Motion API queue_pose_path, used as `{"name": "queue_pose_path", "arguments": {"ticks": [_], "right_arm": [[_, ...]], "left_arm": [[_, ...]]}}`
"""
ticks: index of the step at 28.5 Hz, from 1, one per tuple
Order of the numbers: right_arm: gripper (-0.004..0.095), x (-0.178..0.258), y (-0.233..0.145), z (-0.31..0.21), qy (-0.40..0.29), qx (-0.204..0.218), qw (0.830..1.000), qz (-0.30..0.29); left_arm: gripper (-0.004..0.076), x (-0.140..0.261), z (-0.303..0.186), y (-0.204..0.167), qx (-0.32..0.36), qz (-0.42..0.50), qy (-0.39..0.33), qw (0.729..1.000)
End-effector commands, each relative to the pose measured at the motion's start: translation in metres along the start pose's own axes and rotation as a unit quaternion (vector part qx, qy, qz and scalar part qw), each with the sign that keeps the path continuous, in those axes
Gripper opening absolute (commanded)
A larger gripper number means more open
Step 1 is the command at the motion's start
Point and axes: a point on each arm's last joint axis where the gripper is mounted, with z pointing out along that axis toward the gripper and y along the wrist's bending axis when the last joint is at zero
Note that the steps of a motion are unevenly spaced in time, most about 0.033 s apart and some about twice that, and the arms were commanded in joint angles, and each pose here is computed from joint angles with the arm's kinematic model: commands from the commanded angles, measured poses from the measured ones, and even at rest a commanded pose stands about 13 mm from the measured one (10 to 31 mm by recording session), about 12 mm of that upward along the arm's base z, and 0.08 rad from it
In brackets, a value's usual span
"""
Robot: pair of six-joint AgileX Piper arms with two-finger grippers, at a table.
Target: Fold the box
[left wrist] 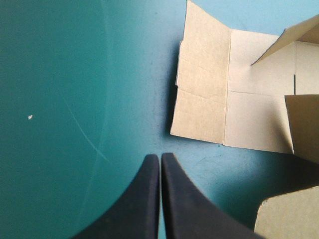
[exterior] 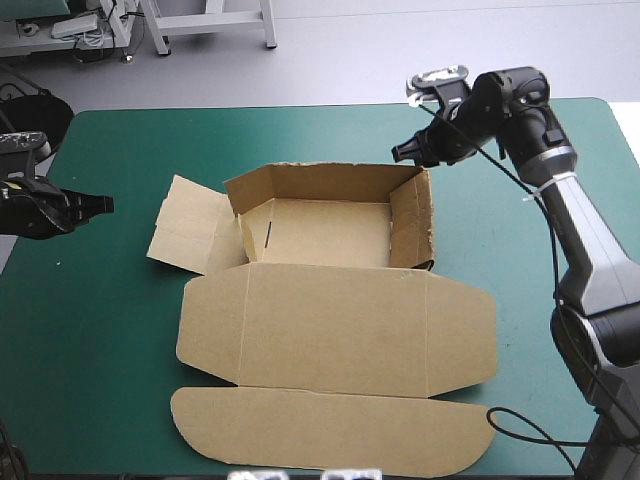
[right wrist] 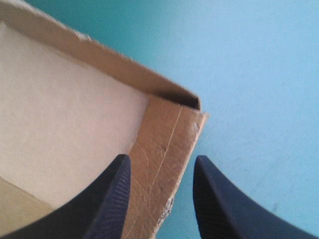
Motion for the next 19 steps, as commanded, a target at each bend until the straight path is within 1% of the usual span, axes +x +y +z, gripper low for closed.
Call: {"name": "queue_pose_path", "arguments": {"ticks": [1, 3, 6, 9, 11, 14, 15, 19], "right_arm": [[0.0392, -0.014, 0.007, -0.076, -0.105, 0.003, 0.994, -0.005], [0.0392, -0.016, 0.008, -0.098, -0.135, 0.009, 0.991, 0.005], [0.0392, -0.009, 0.009, -0.123, -0.157, 0.014, 0.987, 0.028], [0.0392, 0.002, 0.011, -0.138, -0.16, 0.012, 0.986, 0.038], [0.0392, 0.012, 0.012, -0.14, -0.148, 0.012, 0.988, 0.039], [0.0392, 0.025, 0.01, -0.127, -0.113, 0.015, 0.993, 0.042], [0.0392, 0.032, 0.009, -0.108, -0.079, 0.016, 0.996, 0.045], [0.0392, 0.039, 0.005, -0.062, -0.019, 0.013, 0.998, 0.053]], "left_arm": [[-0.0007, -0.006, -0.017, -0.005, 0.003, 0.001, -0.048, 0.999], [-0.0007, -0.006, -0.017, -0.005, 0.003, 0.001, -0.048, 0.999], [-0.0007, -0.006, -0.017, -0.005, 0.004, 0.001, -0.047, 0.999], [-0.0007, -0.005, -0.017, -0.005, 0.005, 0.001, -0.042, 0.999], [-0.0007, -0.004, -0.017, -0.005, 0.006, 0.0, -0.039, 0.999], [-0.0007, -0.003, -0.017, -0.006, 0.007, 0.0, -0.033, 0.999], [-0.0007, -0.002, -0.017, -0.006, 0.009, 0.0, -0.027, 1.0], [-0.0007, 0.002, -0.017, -0.007, 0.014, 0.001, -0.008, 1.0]]}}
